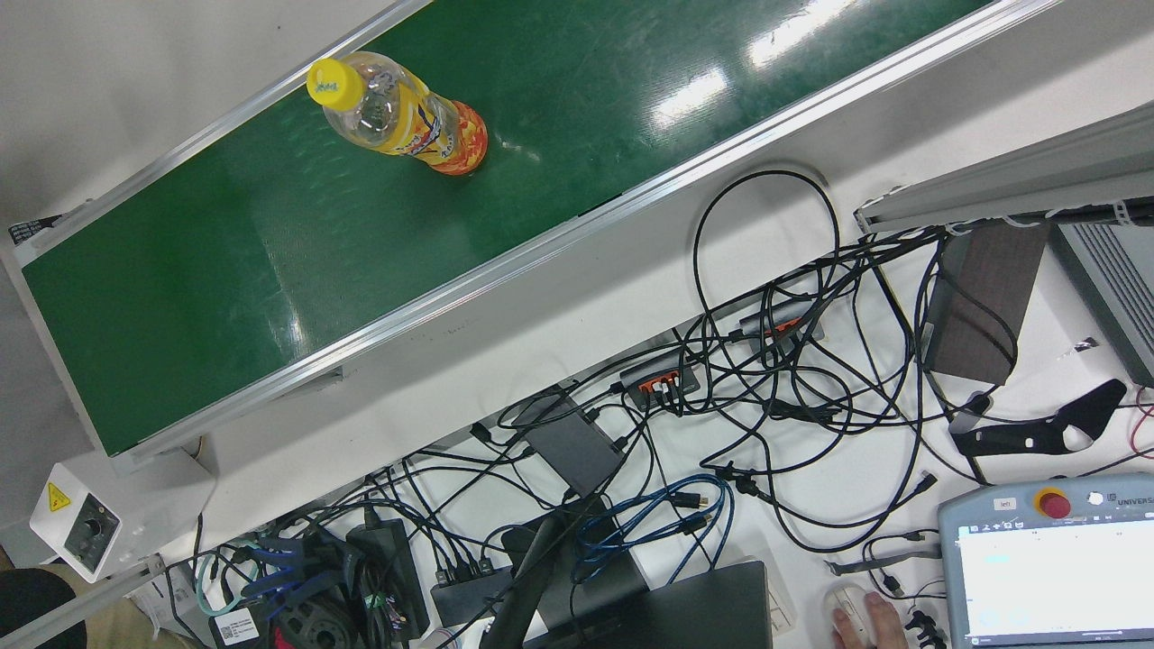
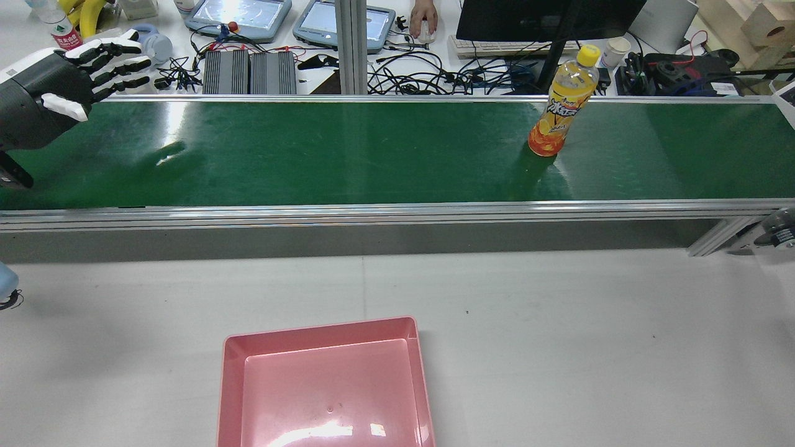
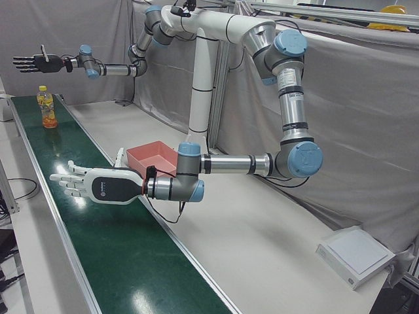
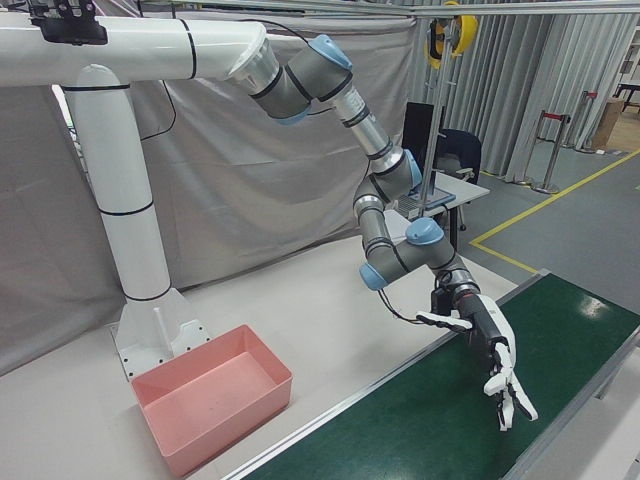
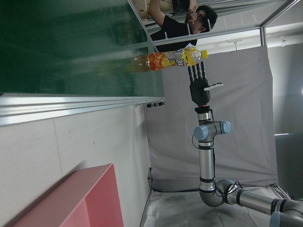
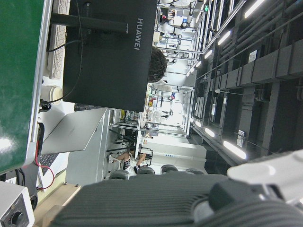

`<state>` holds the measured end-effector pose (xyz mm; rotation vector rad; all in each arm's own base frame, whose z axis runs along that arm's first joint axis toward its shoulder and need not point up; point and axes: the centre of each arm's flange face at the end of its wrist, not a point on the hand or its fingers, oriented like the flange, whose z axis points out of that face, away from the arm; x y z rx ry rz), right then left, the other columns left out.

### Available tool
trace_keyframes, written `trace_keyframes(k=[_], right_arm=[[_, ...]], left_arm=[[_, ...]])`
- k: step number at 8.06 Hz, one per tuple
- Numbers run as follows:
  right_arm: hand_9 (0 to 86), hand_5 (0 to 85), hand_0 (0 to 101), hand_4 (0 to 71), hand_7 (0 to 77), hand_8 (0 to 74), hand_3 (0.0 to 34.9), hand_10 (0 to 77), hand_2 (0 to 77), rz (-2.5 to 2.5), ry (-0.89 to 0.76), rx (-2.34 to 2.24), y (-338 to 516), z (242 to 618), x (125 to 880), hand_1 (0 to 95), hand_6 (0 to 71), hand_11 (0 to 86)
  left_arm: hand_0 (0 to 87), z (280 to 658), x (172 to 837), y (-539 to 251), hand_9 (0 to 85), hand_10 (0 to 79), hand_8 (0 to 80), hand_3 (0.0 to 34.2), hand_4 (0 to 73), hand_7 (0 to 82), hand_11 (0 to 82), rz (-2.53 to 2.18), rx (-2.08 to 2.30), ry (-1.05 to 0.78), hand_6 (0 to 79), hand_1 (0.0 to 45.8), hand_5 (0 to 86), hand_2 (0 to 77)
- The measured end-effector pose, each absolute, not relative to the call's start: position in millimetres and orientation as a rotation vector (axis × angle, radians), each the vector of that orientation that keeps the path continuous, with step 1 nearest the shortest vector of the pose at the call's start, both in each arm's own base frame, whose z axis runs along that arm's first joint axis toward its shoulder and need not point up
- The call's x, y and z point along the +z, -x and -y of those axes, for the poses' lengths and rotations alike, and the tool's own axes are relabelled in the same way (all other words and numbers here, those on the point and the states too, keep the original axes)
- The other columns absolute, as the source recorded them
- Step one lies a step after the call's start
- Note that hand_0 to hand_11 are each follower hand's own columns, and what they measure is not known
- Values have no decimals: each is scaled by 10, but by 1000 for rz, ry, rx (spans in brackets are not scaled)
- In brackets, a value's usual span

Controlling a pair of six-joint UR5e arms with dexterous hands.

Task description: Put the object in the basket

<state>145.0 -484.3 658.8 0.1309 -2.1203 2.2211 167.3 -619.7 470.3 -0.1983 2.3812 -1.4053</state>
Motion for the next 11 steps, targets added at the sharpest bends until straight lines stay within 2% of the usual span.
trace_keyframes(k=[11], right_arm=[[0, 0, 2, 0, 5, 0, 0, 0, 5, 2120, -131, 2221, -1450, 4843, 6588, 0, 0, 0]], left_arm=[[487, 6199, 4688, -1676, 114, 87, 109, 48, 136, 22, 131, -2384, -1403, 200, 27, 65, 284, 5]])
